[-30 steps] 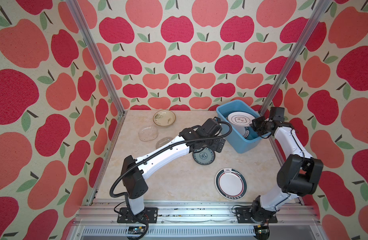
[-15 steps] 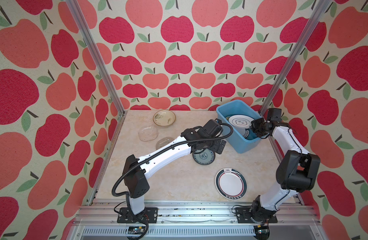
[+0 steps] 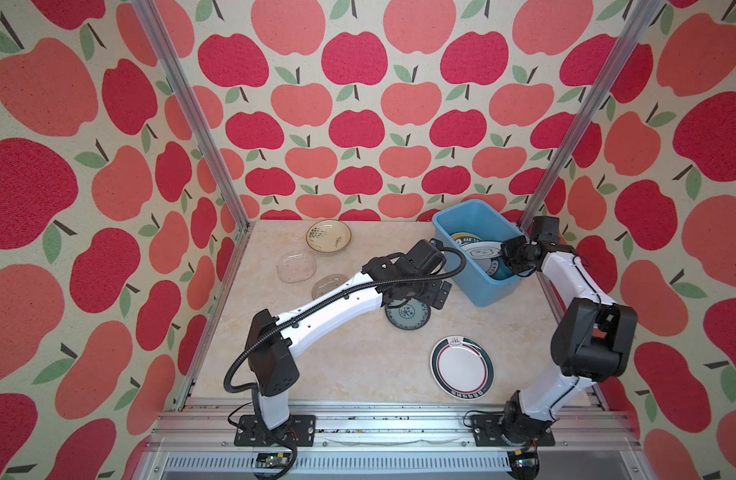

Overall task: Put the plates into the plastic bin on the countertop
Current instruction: 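Lower the white plate into the bin onto the stacked plates, then open the right gripper and withdraw it from the bin, then grasp the red-and-green rimmed plate edge with both grippers, then lift the plate upright with the left gripper while the right gripper approaches, then grip the plate with the right gripper while the left gripper releases it, then lower the red-and-green rimmed plate into the bin with the right gripper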

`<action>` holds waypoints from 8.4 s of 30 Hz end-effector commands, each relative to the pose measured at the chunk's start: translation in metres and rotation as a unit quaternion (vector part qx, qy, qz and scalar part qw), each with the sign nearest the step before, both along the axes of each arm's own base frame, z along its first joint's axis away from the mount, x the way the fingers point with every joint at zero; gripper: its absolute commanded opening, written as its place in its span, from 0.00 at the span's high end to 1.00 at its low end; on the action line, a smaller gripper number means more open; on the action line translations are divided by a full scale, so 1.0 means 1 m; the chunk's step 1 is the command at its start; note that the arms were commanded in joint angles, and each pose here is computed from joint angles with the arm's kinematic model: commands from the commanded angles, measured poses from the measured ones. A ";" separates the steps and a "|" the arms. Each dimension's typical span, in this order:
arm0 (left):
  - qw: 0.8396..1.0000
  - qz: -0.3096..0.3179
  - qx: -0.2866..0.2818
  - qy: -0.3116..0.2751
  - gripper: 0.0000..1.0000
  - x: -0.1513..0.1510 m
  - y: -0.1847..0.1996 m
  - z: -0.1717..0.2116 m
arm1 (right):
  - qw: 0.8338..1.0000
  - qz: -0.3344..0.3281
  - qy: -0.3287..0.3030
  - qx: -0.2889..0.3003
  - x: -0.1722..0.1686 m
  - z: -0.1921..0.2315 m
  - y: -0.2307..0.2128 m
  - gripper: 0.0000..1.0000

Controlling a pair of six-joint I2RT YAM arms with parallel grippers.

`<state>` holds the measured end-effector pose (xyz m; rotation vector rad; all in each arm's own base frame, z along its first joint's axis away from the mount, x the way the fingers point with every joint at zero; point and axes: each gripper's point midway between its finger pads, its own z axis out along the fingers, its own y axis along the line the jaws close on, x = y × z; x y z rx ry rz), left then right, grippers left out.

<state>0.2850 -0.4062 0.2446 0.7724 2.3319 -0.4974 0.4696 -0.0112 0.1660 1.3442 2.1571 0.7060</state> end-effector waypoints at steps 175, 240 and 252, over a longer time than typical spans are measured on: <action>0.868 0.221 -0.329 0.299 1.00 -0.056 0.080 0.069 | 0.872 0.410 -0.246 0.107 -0.233 0.140 0.177 0.37; 0.907 0.214 -0.282 0.230 0.22 0.050 0.089 0.064 | 0.997 -0.073 -0.028 -0.026 -0.035 0.057 -0.002 1.00; 0.904 0.225 -0.280 0.233 0.22 0.049 0.104 0.058 | 0.996 -0.067 0.018 -0.059 -0.028 0.032 -0.001 1.00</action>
